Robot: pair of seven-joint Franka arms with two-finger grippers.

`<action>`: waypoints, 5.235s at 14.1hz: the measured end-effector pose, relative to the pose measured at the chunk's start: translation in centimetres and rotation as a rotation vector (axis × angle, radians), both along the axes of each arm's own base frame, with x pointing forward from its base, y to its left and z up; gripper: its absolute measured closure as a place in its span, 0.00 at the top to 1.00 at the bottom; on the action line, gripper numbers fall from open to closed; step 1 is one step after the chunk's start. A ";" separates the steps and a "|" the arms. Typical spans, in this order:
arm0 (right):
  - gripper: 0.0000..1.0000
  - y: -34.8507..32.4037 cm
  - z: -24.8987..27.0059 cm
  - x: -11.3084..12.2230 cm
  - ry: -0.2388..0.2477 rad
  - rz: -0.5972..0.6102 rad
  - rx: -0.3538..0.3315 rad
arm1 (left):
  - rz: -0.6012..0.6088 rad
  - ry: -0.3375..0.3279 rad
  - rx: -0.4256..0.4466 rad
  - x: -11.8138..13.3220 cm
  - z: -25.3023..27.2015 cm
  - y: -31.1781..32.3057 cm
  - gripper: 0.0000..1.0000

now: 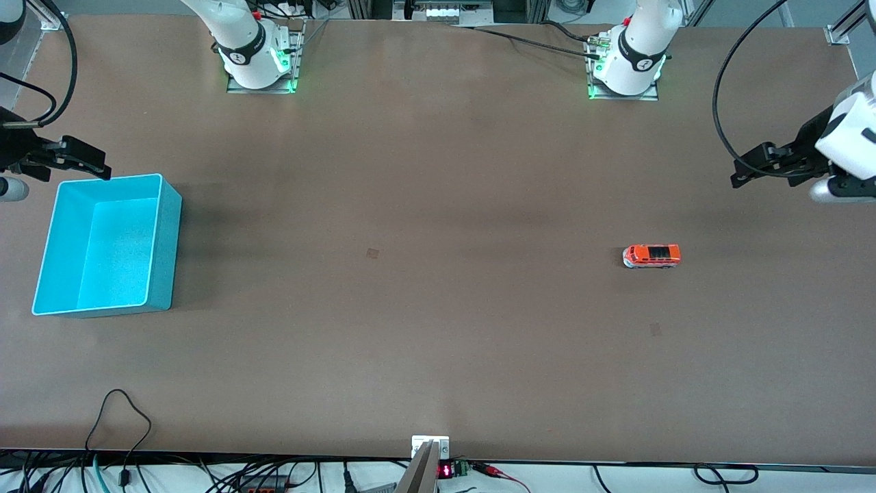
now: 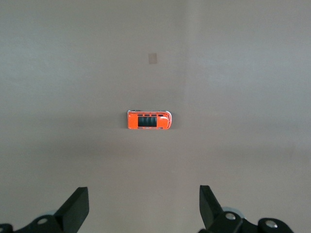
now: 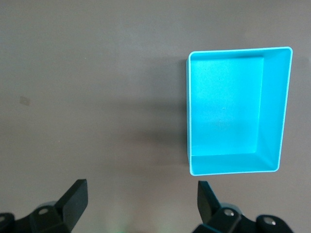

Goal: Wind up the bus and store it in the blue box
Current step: 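Reach the left gripper down toward the orange toy bus, then lower the left gripper over the bus and close on it, then press the bus down and drag it backward with the left gripper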

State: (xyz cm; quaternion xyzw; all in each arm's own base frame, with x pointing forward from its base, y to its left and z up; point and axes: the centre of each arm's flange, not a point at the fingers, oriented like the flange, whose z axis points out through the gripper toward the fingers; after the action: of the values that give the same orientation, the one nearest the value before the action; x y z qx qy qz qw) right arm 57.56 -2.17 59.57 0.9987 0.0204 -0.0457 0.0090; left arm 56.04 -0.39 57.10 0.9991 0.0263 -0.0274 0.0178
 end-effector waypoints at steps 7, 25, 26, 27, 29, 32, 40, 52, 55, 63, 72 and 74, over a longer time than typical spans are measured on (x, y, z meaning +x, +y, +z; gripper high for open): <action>1.00 0.2 0.0 0.0 -0.001 0.004 0.000 | -0.052 0.104 0.002 1.6 -5.2 -2.9 1.00; 1.00 1.1 0.1 0.0 -0.001 0.019 0.001 | -1.334 0.179 -0.044 4.3 -25.3 -0.9 1.00; 1.00 1.1 0.1 0.0 -0.001 0.019 0.001 | -1.377 0.164 -0.036 3.9 -26.4 -1.0 1.00; 1.00 1.1 0.0 0.0 0.000 0.019 0.001 | -1.432 0.140 -0.028 3.6 -27.4 -1.1 1.00; 1.00 1.1 -0.3 0.1 0.007 0.019 0.002 | -1.505 0.100 -0.013 2.9 -29.1 -1.1 1.00; 1.00 1.4 -2.2 0.2 0.074 0.024 0.003 | -1.537 0.074 -0.008 2.1 -30.5 -0.9 1.00; 1.00 2.2 -4.3 0.5 0.142 0.038 0.004 | -1.550 -0.011 0.022 -0.7 -34.4 -0.6 1.00; 1.00 2.2 -4.9 0.6 0.157 0.038 0.005 | -1.567 -0.010 -0.004 -2.1 -37.4 -1.4 1.00; 1.00 2.2 -4.9 0.6 0.157 0.039 0.005 | -1.559 -0.019 -0.001 -2.1 -38.2 -1.0 1.00; 1.00 2.2 -5.0 0.7 0.158 0.038 0.005 | -1.563 -0.041 0.015 -1.8 -38.0 -1.1 0.53; 1.00 2.2 -5.0 0.6 0.159 0.040 0.005 | -1.572 -0.039 0.012 -1.8 -38.1 -0.3 0.53; 1.00 2.2 -5.0 0.6 0.160 0.040 0.005 | -1.586 -0.038 0.010 -1.8 -38.1 1.1 0.53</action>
State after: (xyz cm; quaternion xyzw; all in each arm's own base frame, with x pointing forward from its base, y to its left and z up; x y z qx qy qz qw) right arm 58.20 0.04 54.59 0.9913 0.0412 -0.1251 0.0057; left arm 54.24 0.75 19.01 0.7202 -0.6936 -0.0149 -0.0109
